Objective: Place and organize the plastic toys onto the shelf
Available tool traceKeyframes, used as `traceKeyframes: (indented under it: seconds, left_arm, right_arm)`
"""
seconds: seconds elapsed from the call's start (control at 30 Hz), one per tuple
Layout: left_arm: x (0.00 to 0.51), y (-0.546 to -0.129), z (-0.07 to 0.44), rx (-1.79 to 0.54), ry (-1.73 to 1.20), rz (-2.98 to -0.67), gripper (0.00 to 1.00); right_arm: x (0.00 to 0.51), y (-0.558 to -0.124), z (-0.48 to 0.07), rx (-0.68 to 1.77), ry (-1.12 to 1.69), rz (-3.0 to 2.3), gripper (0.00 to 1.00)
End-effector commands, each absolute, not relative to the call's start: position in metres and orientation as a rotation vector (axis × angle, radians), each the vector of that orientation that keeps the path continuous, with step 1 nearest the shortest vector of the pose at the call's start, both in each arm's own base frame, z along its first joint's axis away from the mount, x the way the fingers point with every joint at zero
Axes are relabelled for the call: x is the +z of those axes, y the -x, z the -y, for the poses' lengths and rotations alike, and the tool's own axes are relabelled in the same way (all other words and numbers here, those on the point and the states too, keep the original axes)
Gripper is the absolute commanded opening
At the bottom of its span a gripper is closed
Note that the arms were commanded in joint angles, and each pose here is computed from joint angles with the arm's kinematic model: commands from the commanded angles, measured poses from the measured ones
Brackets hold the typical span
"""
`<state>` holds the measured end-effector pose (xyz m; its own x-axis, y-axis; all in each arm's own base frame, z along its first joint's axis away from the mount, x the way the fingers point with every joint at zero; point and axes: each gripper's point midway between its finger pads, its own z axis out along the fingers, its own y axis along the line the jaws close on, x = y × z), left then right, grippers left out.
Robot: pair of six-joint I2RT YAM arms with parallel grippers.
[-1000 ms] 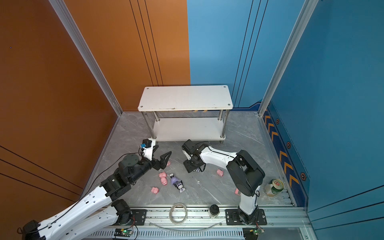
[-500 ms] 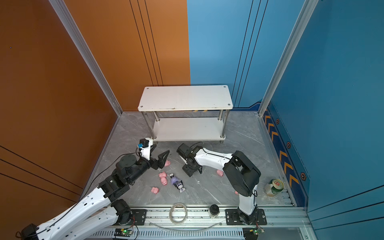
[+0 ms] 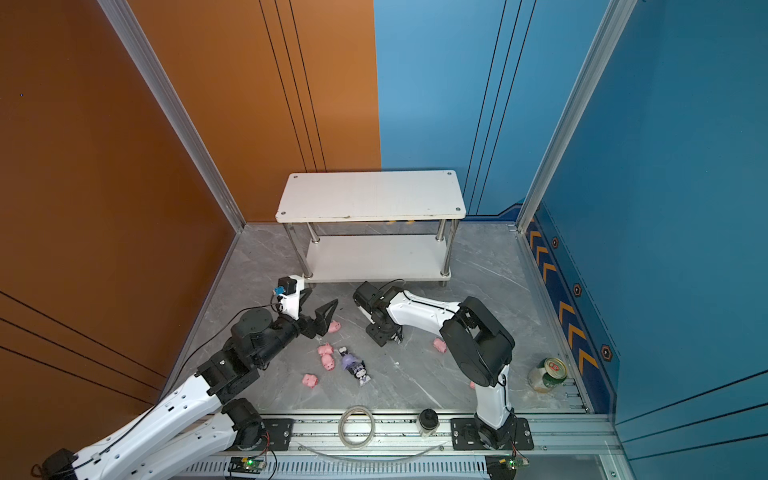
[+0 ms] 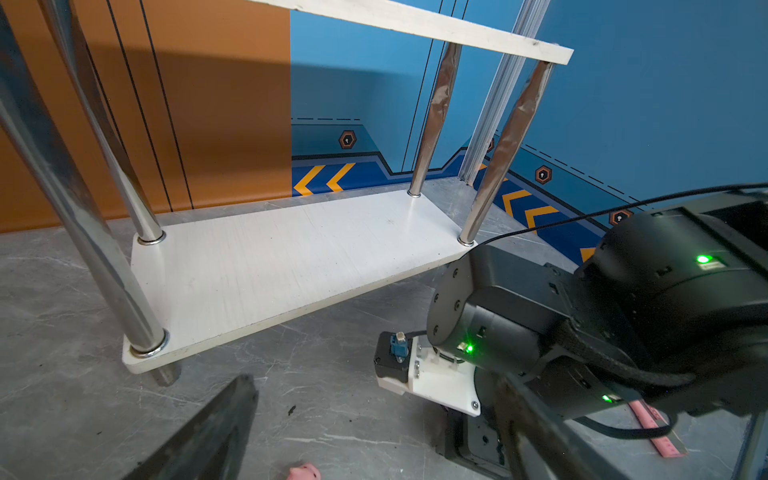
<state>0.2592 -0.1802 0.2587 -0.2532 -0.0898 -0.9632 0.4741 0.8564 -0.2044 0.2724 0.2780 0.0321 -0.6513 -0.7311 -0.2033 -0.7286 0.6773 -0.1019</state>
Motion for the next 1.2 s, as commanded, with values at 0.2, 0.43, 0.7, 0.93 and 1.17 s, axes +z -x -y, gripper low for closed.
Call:
traceKeyframes:
  seconds: [0.2, 0.43, 0.7, 0.93, 1.17]
  left_arm:
    - [0.251, -0.26, 0.175, -0.541, -0.279, -1.76, 0.91]
    - [0.25, -0.261, 0.175, -0.551, -0.271, -1.76, 0.9]
    - [0.25, -0.261, 0.171, -0.552, -0.26, -1.758, 0.9]
    - [0.246, -0.262, 0.176, -0.568, -0.271, -1.77, 0.9]
    - [0.253, -0.254, 0.19, -0.658, -0.333, -1.749, 0.93]
  right_arm:
    - [0.027, -0.254, -0.264, -0.024, 1.192, -2.734, 0.68]
    - [0.025, -0.256, -0.266, -0.027, 1.181, -2.728, 0.58]
    - [0.029, -0.267, -0.272, 0.02, 1.11, -2.706, 0.36]
    - [0.071, -0.293, -0.281, 0.163, 0.868, -2.596, 0.26]
    - [0.173, -0.315, -0.288, 0.532, 0.423, -2.369, 0.15]
